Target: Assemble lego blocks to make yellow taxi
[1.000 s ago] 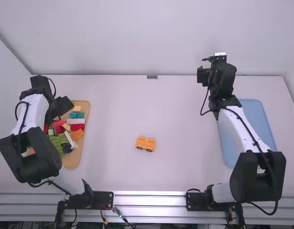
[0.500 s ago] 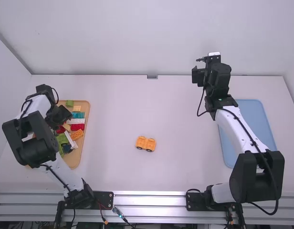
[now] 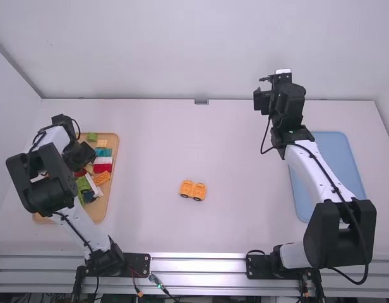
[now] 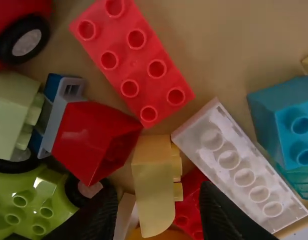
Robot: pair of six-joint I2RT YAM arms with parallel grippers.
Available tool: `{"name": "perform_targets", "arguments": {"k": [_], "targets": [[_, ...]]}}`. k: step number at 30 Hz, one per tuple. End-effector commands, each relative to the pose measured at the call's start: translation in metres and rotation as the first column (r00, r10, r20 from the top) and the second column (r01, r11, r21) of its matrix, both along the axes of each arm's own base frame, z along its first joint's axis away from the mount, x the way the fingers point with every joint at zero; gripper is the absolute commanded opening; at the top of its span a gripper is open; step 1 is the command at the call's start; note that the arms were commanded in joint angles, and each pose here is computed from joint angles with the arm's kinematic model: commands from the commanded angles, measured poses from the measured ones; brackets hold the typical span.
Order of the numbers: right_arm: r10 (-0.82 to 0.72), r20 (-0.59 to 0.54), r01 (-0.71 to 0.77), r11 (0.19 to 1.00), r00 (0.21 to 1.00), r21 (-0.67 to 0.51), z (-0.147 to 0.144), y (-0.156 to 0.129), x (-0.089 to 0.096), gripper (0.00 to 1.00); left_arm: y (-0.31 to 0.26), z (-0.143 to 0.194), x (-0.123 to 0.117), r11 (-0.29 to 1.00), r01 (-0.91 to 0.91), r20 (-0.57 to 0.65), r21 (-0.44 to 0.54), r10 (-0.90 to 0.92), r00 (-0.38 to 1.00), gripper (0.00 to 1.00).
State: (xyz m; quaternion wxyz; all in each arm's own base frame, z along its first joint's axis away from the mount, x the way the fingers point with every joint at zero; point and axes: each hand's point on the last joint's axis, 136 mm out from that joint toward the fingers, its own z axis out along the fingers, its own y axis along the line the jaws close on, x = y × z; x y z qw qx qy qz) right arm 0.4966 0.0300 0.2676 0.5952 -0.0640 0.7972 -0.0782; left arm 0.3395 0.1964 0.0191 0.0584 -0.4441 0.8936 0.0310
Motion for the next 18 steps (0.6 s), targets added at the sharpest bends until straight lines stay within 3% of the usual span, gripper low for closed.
{"name": "perform_targets", "arguments": {"k": [1,5,6,8,18], "targets": [[-0.002,0.028,0.002,1.000,1.000,0.004,0.013,0.001,0.005,0.98,-0.001,-0.009,-0.005,1.000,0.007,-0.025,0.003,-0.007,1.000,0.44],[-0.006,0.028,0.005,1.000,1.000,0.004,0.013,0.000,0.005,0.99,-0.002,-0.015,-0.008,1.000,0.005,-0.024,0.001,-0.005,1.000,0.44],[-0.005,0.029,0.005,1.000,1.000,0.005,0.013,0.000,0.005,0.99,-0.006,-0.018,-0.011,1.000,0.008,-0.034,-0.005,-0.008,0.999,0.39],[-0.005,0.031,0.005,1.000,0.999,0.005,0.014,0.000,0.005,0.99,-0.006,-0.020,-0.013,1.000,0.001,-0.038,-0.004,-0.001,0.999,0.38],[-0.004,0.034,0.004,1.000,0.999,0.005,0.014,0.001,0.005,0.99,-0.008,-0.035,-0.015,1.000,0.002,-0.017,0.004,-0.002,1.000,0.38]]}}
